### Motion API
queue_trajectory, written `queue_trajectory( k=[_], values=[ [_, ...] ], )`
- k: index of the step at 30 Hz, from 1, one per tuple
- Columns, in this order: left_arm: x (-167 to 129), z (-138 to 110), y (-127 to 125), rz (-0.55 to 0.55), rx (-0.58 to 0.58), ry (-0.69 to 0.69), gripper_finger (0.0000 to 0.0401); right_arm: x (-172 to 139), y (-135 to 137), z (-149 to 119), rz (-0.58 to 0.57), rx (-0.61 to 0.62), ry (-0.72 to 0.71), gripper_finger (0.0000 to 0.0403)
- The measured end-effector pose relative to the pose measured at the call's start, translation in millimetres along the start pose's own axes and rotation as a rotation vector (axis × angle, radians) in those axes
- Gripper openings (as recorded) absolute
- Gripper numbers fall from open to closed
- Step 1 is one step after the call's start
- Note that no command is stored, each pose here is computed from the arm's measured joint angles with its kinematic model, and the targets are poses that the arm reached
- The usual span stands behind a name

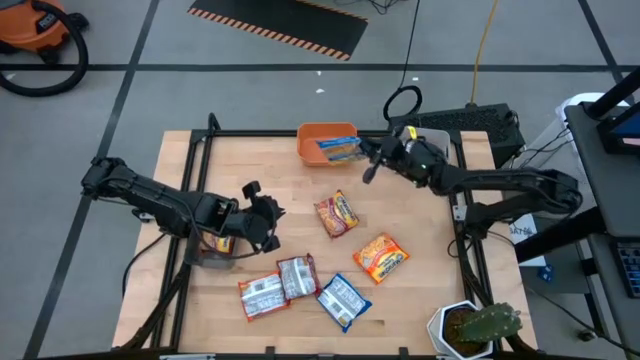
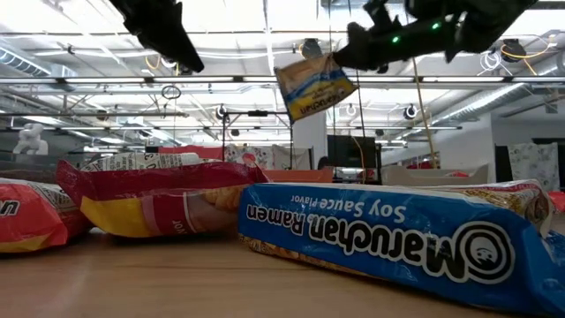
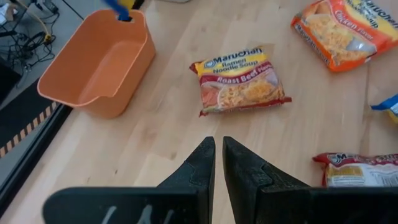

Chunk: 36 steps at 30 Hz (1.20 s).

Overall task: Sort Maruchan noodles
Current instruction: Put the top blue noodle pack into the orange bin

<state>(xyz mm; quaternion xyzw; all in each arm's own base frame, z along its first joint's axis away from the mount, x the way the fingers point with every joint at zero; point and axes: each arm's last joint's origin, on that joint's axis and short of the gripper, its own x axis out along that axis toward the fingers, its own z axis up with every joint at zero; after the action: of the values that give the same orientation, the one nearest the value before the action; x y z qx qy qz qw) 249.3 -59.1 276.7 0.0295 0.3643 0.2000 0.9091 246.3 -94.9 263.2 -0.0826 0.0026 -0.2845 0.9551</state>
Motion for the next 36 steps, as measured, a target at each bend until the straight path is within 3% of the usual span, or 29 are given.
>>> queue_trajectory(
  k=[16, 25, 36],
  values=[
    [-0.1, 2.7, -1.0, -0.009, -0.003, -0.025, 0.0037, 88.0, -29.0, -13.4, -0.006, 0.002, 0.103, 0.0],
    [2.8, 3.0, -3.0, -0.008, -0.02, -0.025, 0.0037, 111.3, -39.3, -38.7, -0.022, 0.043, 0.161, 0.0],
    [26.6, -1.7, -12.9, 0.022, 0.065, 0.036, 0.0037, 122.2, -37.5, -73.9, -0.024, 0.07, 0.242, 0.0]
  ],
)
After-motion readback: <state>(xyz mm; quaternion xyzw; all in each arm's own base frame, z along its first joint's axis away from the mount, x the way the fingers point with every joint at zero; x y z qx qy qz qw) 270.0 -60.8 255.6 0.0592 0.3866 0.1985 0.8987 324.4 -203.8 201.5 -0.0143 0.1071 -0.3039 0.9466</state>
